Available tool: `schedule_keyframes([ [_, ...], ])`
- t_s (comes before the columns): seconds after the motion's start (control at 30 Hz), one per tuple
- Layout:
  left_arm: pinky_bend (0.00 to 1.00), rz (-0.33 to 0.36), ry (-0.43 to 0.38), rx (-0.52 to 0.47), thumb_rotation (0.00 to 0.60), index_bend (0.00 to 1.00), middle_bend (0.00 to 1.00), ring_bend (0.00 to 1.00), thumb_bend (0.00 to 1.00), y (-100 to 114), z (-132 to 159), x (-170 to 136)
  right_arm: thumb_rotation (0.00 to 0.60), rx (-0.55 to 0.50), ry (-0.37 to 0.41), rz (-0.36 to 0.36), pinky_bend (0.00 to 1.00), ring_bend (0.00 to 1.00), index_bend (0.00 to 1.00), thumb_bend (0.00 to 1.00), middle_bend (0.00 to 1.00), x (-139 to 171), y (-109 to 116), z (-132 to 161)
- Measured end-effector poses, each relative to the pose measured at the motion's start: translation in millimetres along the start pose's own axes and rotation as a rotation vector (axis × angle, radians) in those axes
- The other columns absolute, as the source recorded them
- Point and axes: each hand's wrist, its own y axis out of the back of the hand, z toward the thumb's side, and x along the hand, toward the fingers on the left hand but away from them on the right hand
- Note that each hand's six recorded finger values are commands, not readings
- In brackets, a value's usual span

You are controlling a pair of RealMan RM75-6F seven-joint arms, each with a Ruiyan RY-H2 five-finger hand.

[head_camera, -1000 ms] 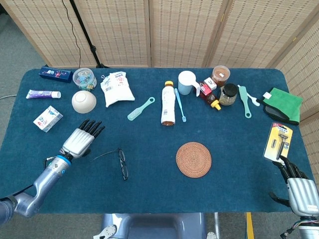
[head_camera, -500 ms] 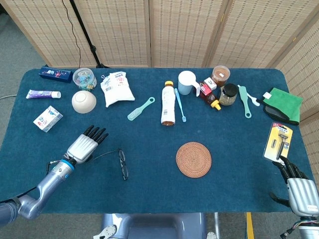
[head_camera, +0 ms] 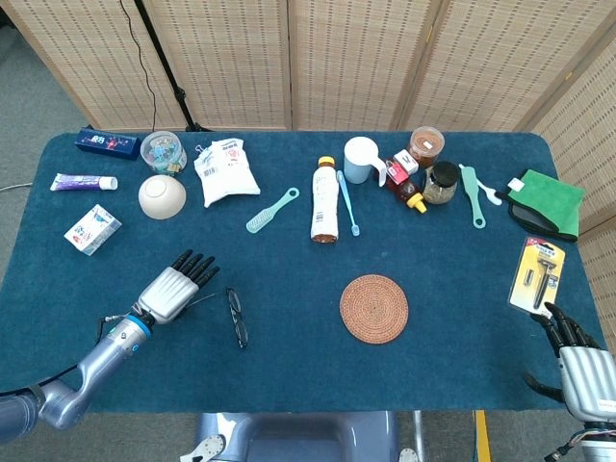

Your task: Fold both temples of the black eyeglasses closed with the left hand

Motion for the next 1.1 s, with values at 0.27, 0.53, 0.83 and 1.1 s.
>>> schedule_keyframes([
  [0.27,0.0,0.009,-0.056,-0.02,0.6,0.0,0.0,0.0,0.23,7,22,-1,0.6,-0.001,-0.002,-0.004,0.36,0.2,0.18,0.03,0.09,1,1,-1],
  [0.53,0.0,0.043,-0.113,-0.07,0.6,0.0,0.0,0.0,0.23,21,47,3,0.6,-0.003,-0.004,-0.004,0.36,0.2,0.18,0.03,0.09,2,1,-2],
  [0.83,0.0,0.081,-0.199,-0.097,0.6,0.0,0.0,0.0,0.23,37,90,16,0.6,-0.005,-0.016,-0.011,0.36,0.2,0.18,0.03,0.09,5,3,-6],
  [1.1,0.0,0.087,-0.228,-0.12,0.6,0.01,0.0,0.0,0.23,44,121,32,0.6,-0.009,-0.031,-0.018,0.36,0.2,0.18,0.03,0.09,10,4,-12],
])
